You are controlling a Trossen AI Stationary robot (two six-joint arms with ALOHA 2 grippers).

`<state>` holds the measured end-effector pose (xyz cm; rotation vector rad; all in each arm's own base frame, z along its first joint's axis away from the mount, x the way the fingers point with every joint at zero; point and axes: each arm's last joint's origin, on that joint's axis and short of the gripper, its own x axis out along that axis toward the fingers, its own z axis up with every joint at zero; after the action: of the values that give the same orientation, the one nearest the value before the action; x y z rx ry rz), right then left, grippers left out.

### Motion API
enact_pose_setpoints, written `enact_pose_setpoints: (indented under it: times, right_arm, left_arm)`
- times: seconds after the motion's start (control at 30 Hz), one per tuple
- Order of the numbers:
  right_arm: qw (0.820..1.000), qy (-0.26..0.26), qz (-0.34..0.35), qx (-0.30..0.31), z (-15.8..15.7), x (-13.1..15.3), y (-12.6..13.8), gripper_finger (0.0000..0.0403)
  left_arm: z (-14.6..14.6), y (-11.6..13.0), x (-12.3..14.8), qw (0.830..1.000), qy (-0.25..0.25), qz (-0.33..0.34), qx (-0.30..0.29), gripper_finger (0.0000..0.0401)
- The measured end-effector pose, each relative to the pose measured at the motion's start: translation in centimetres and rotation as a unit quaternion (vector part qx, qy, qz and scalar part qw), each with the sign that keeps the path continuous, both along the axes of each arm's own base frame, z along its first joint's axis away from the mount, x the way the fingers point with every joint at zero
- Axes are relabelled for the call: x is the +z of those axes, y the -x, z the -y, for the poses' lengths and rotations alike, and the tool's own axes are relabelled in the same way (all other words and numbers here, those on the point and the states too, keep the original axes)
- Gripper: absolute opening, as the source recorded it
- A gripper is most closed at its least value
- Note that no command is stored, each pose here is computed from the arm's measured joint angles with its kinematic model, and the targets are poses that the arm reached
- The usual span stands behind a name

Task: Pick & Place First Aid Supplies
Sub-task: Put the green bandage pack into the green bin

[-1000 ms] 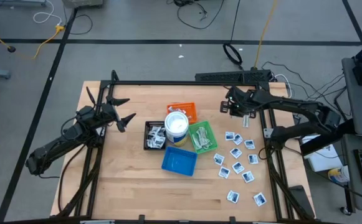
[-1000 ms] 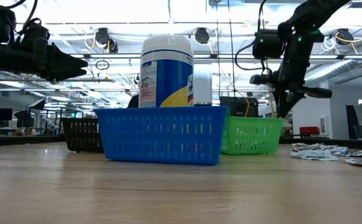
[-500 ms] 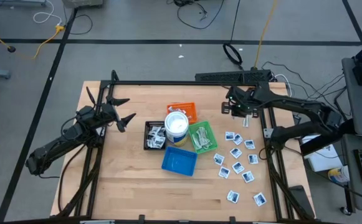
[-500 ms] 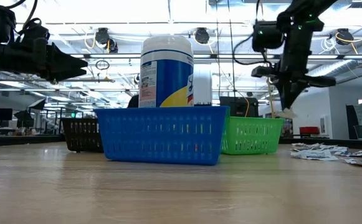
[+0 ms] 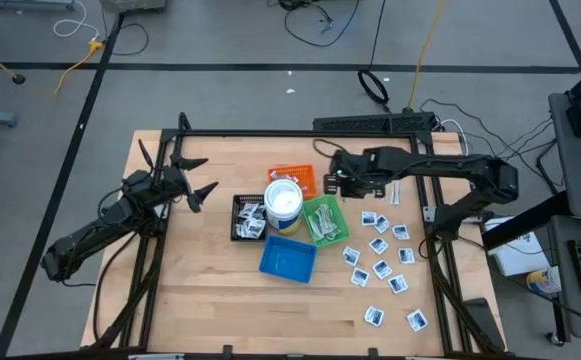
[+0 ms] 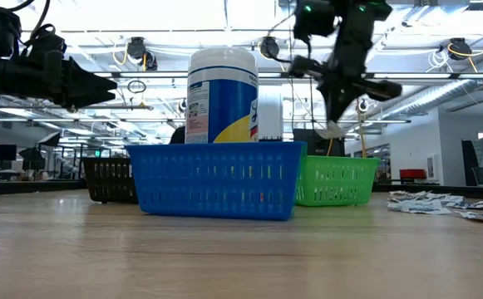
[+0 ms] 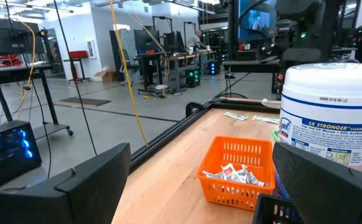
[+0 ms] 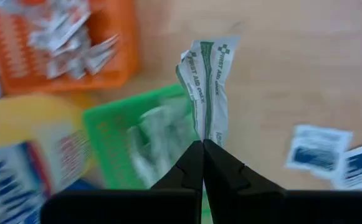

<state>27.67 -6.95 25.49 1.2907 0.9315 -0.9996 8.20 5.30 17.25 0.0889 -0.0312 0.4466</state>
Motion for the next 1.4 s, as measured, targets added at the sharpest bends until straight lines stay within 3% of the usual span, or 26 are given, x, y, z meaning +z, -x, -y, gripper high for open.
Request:
enact_pose_setpoints:
  times: [0.23, 0.4, 0.63, 1.03, 1.4]
  right_arm:
    - [0.999, -0.022, 0.026, 0.024, -1.9, 1.4, -2.4, 0.0000]
    - [0.999, -0.030, 0.024, 0.028, -3.3, 1.4, -2.7, 0.0000]
    - [0.998, -0.034, 0.001, 0.048, -4.5, -1.2, -3.3, 0.0000]
    - [0.996, -0.049, 0.028, 0.072, -4.9, -4.6, -3.3, 0.0000]
    - [0.995, -0.040, 0.043, 0.084, -4.9, -4.9, -3.4, 0.0000]
  left_arm:
    - [0.0, 0.0, 0.0, 1.000, 0.000, 0.000, 0.000, 0.0397]
    - [0.0, 0.0, 0.0, 1.000, 0.000, 0.000, 0.000, 0.0397]
    - [0.0, 0.0, 0.0, 1.000, 0.000, 0.000, 0.000, 0.0397]
    - [0.0, 0.0, 0.0, 1.000, 0.000, 0.000, 0.000, 0.0397]
    - [0.0, 0.0, 0.0, 1.000, 0.000, 0.000, 0.000, 0.0397]
